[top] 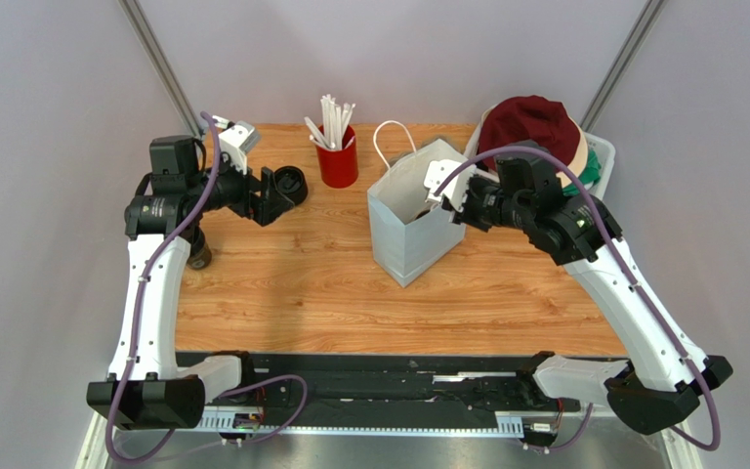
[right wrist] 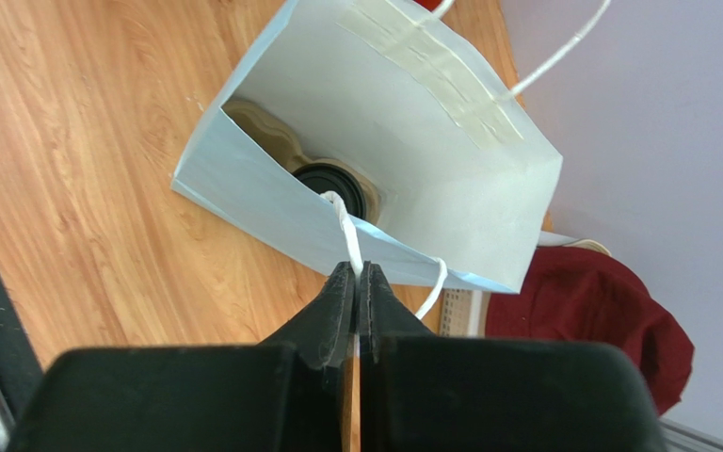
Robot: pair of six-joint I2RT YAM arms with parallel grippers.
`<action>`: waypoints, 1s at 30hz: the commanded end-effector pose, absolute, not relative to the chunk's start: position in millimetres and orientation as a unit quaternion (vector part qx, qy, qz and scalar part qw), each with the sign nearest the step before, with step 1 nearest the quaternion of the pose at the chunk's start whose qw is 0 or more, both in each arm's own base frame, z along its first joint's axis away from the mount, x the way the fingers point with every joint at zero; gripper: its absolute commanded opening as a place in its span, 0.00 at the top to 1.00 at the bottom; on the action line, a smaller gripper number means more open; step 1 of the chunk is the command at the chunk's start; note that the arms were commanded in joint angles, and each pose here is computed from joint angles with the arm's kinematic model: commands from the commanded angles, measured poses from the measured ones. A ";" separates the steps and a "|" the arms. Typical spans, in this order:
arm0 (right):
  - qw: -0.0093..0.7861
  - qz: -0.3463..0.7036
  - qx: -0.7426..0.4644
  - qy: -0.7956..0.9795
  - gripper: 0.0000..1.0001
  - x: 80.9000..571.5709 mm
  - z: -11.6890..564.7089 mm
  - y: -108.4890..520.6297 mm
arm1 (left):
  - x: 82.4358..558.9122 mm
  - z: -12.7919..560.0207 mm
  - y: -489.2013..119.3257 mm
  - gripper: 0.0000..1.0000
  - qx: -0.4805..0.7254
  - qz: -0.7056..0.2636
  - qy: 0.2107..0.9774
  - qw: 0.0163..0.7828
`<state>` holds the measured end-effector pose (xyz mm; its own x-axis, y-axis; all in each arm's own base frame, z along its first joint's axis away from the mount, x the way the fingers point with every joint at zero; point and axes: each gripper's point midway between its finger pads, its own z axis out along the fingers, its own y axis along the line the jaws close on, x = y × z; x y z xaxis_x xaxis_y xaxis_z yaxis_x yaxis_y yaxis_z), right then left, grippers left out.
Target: Pack the takeout coffee
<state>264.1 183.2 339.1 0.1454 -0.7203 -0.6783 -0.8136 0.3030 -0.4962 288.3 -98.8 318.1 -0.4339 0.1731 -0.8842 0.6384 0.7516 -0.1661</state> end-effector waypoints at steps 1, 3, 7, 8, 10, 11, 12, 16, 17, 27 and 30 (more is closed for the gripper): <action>0.487 0.062 -0.542 0.682 1.00 258.3 351.0 203.4 | 288.3 331.4 -97.7 0.02 0.257 -0.241 0.794 0.495; 0.489 0.064 -0.530 0.690 1.00 257.9 352.0 215.6 | 288.9 331.4 -97.2 0.02 0.256 -0.240 0.795 0.495; 0.494 0.057 -0.508 0.703 1.00 259.0 353.8 233.0 | 289.6 332.3 -96.5 0.02 0.256 -0.237 0.794 0.498; 0.495 0.053 -0.505 0.705 1.00 259.9 354.4 235.3 | 290.1 331.6 -96.5 0.02 0.256 -0.237 0.794 0.497; 0.492 0.057 -0.502 0.709 1.00 259.6 352.2 245.9 | 290.1 331.0 -96.7 0.02 0.256 -0.239 0.795 0.496; 0.499 0.050 -0.495 0.710 1.00 262.1 357.8 246.6 | 289.8 331.5 -96.1 0.02 0.255 -0.237 0.794 0.498; 0.500 0.049 -0.494 0.710 1.00 262.8 357.8 252.8 | 289.9 330.8 -95.7 0.02 0.255 -0.236 0.795 0.498; 0.510 0.058 -0.477 0.713 1.00 261.9 371.8 263.9 | 290.2 329.5 -94.4 0.02 0.254 -0.231 0.794 0.501; 0.512 0.065 -0.469 0.717 1.00 261.9 375.1 266.1 | 290.1 330.0 -94.4 0.02 0.253 -0.230 0.794 0.502; 0.501 0.083 -0.488 0.710 1.00 249.1 371.1 299.3 | 294.2 328.1 -93.1 0.02 0.249 -0.228 0.797 0.500; 0.483 0.081 -0.509 0.708 1.00 241.9 355.1 308.7 | 295.6 327.1 -92.3 0.02 0.248 -0.226 0.798 0.500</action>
<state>247.6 293.0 356.9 -0.0283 -0.6508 -0.7587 -0.7928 0.4769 -0.3795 292.3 -94.3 320.3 -0.4100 0.1712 -0.8959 0.6226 0.7703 -0.1377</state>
